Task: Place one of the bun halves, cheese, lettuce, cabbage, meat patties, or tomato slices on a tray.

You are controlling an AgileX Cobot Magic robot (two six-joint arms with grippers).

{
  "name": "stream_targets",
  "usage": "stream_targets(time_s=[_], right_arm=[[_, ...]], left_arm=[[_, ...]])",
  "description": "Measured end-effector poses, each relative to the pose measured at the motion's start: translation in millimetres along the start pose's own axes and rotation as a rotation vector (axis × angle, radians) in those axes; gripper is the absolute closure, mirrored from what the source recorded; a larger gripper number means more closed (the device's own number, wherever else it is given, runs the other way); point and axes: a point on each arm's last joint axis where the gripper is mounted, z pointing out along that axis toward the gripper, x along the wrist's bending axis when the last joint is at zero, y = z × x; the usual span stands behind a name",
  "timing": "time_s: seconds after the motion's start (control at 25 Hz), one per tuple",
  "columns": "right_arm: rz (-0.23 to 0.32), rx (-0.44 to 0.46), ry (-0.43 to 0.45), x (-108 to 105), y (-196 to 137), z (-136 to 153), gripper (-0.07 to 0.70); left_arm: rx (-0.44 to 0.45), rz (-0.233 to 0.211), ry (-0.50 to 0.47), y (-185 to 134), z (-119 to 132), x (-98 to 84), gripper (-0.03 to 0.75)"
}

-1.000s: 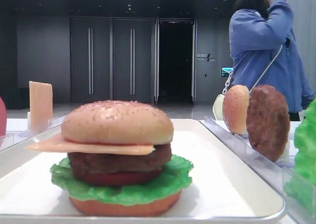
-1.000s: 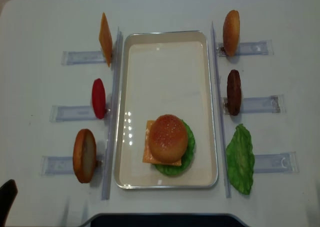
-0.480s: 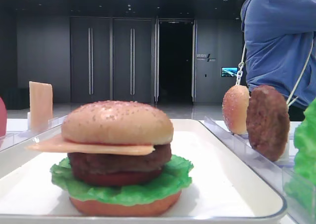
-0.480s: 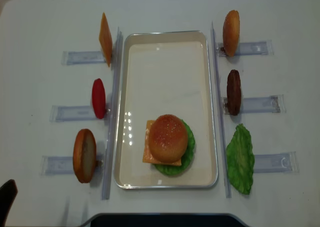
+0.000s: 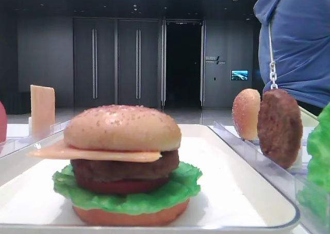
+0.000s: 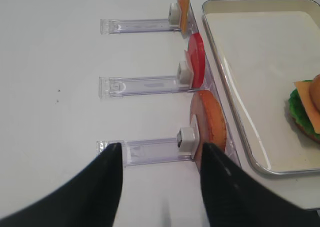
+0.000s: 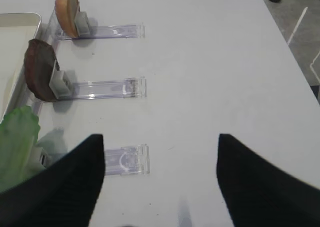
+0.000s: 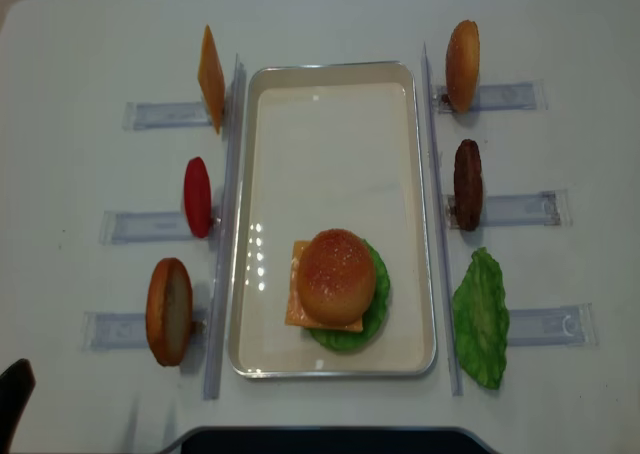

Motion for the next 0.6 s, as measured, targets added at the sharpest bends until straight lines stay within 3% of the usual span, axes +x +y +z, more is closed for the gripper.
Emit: stream_targets(time_s=[0.6], right_arm=[[0.000,0.000,0.000,0.0,0.0,0.0,0.147]], left_arm=[[0.000,0.000,0.000,0.0,0.0,0.0,0.325]])
